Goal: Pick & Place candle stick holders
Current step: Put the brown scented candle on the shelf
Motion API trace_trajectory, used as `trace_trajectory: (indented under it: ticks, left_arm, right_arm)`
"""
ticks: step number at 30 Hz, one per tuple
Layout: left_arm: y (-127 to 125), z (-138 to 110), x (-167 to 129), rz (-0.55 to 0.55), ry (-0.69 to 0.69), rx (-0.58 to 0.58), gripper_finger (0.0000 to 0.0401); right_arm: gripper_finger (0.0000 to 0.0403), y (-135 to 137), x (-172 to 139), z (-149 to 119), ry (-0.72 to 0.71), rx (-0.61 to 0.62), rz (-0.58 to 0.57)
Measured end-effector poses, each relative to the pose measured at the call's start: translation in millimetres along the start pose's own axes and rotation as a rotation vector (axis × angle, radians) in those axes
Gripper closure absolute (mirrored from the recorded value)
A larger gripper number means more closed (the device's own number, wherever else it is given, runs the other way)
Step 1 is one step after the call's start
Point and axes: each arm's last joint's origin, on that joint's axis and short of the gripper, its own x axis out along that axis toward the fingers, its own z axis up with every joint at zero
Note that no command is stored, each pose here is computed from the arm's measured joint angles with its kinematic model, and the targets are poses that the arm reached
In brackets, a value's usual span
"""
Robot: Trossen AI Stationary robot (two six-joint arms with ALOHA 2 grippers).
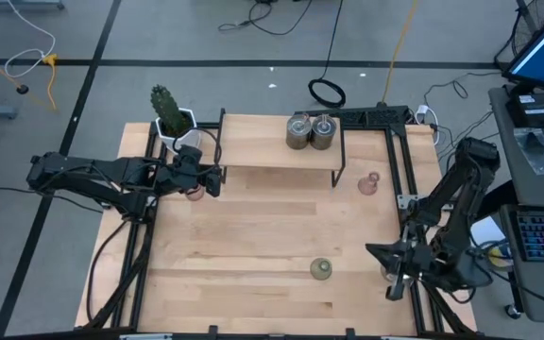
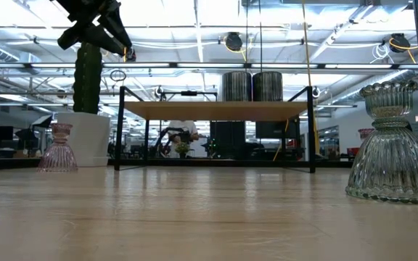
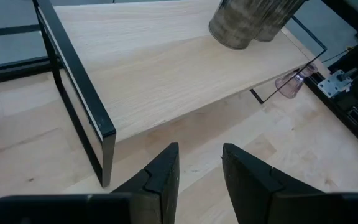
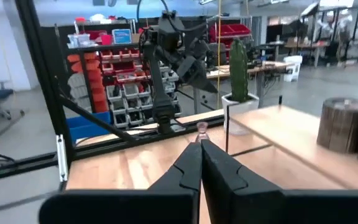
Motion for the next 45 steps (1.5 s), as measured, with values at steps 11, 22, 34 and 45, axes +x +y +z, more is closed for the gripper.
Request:
trace_trajectory:
  ticks: [11,22,34,45]
  left_arm:
    - [0,0,0,-0.001,0.001,-0.019,0.0279]
    - [0,0,0,0.0,0.001,-0.011,0.0279]
    - [0,0,0,0.0,0.0,0.001,0.0279]
    - [0,0,0,0.0,0.001,0.035,0.0279]
  right_arm:
    - [0.0403,-15,7,-12,-0.005,0.064,-0.031]
    - [0.0403,-19,12,-8,-0.012,0.122,-0.051]
    - [0.0403,-12,33,21,-0.105,-0.076,0.021]
    - [0.0403,-17,101,27,0.021,-0.185,0.295]
